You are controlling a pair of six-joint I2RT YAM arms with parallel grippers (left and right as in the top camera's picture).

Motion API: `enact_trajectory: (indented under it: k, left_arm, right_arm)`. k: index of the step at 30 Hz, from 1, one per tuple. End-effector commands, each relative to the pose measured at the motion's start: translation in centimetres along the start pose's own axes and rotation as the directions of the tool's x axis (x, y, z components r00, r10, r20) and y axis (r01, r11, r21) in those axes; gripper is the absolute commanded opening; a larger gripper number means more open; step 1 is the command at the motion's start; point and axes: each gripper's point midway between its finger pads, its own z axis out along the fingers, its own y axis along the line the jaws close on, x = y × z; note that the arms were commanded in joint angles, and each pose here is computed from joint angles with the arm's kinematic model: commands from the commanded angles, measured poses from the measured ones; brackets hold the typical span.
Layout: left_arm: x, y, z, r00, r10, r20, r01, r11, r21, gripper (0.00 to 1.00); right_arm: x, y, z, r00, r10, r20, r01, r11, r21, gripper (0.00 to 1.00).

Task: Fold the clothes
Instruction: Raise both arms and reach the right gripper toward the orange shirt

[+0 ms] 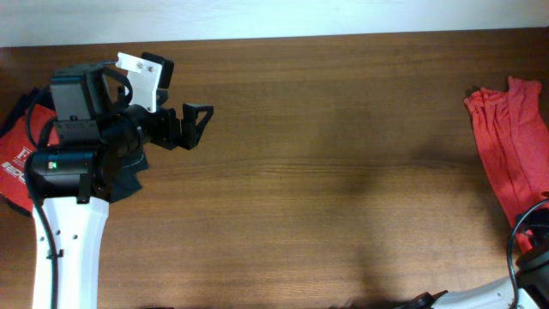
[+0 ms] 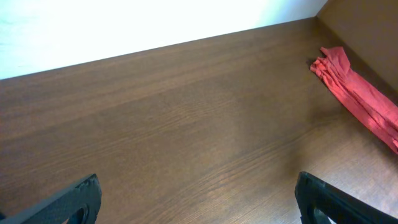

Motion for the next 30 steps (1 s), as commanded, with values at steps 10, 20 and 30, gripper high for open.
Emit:
enact_trajectory:
  k: [10,20,30]
  left_arm:
    - [-0.9,-0.1,-0.5,1.0,0.007,0.024,-0.007,1.0,-0.005,0.99]
    - [-0.9,-0.1,-0.5,1.0,0.008,0.024,-0.008,1.0,-0.005,0.99]
    - [-1.8,0.0,-0.5,0.998,0.029,0.058,-0.028,1.0,-0.01,0.99]
  right_arm:
    - [2.0,-0.3,2.5,1.0,0.012,-0.019,-0.011,1.0,0.015,0.74]
    - [3.6,2.9,2.3,0.997,-0.033,-0.067,0.026,0.994,-0.104,0.19]
    - [8.9,12.5,0.3,0.948,-0.317,-0.013,0.307,0.928,-0.21,0.04]
